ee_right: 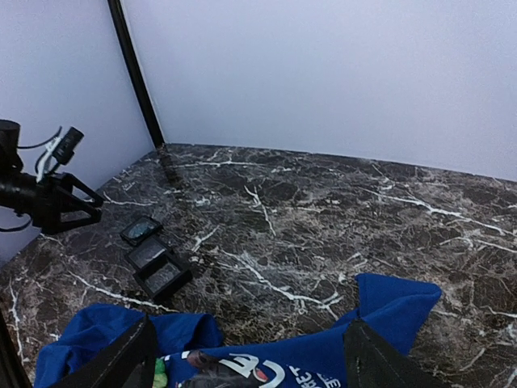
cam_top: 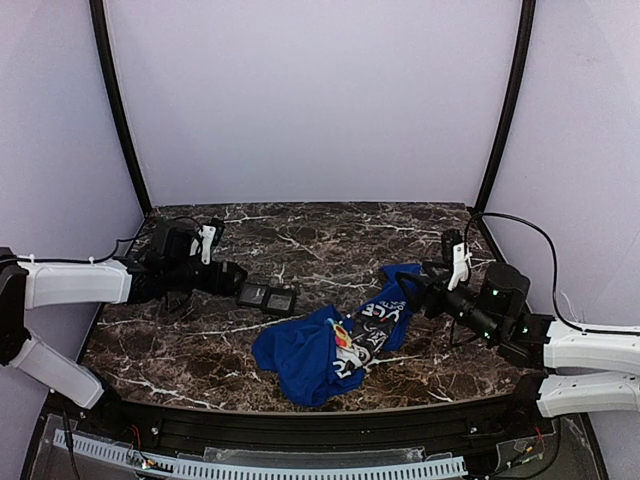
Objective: Remove the brooch from the garment
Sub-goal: Adjust the crumpled clothing at the center of the board.
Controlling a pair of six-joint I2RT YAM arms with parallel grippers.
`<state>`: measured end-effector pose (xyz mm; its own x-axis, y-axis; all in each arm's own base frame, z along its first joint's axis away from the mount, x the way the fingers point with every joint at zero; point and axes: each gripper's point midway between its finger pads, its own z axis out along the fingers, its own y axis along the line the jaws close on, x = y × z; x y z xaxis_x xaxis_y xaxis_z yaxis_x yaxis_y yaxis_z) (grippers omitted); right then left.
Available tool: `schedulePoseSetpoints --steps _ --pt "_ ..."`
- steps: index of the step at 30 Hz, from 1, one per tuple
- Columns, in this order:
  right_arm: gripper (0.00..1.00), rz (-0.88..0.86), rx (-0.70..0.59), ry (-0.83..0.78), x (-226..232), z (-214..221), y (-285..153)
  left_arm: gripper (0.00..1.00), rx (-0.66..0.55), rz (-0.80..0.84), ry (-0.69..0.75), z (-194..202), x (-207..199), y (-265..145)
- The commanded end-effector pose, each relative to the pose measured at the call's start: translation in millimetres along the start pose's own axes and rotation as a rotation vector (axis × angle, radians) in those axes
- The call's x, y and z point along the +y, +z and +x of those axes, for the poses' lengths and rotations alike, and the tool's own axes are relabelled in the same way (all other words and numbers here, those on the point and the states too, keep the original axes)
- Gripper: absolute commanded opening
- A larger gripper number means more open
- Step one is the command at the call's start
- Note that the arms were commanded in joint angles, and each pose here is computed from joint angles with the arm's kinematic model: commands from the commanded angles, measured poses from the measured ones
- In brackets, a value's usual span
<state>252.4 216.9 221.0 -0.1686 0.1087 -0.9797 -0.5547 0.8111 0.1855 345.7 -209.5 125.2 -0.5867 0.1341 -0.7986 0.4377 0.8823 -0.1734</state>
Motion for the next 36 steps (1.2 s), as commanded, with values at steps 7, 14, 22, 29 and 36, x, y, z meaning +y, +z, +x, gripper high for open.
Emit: schedulePoseSetpoints --steps 7,14,22,29,36 --pt "0.95 0.211 0.129 0.047 -41.1 23.7 21.9 0.99 -0.034 0.303 0.184 -2.6 -112.0 -21.6" --pt "0.98 0.194 0.190 0.100 -58.9 41.0 39.9 0.99 -0.017 0.470 0.270 8.9 -169.7 -33.4" --pt "0.95 0.169 0.248 0.159 -72.1 64.3 58.4 0.99 0.044 0.594 0.364 35.0 -213.4 -35.1" --pt "0.87 0.160 0.283 0.177 -76.5 79.3 71.8 0.99 0.084 0.594 0.378 46.3 -221.0 -22.8" --pt "0.62 0.215 0.300 0.169 -89.1 88.6 79.8 0.72 0.093 0.625 0.372 49.2 -227.3 -20.1"
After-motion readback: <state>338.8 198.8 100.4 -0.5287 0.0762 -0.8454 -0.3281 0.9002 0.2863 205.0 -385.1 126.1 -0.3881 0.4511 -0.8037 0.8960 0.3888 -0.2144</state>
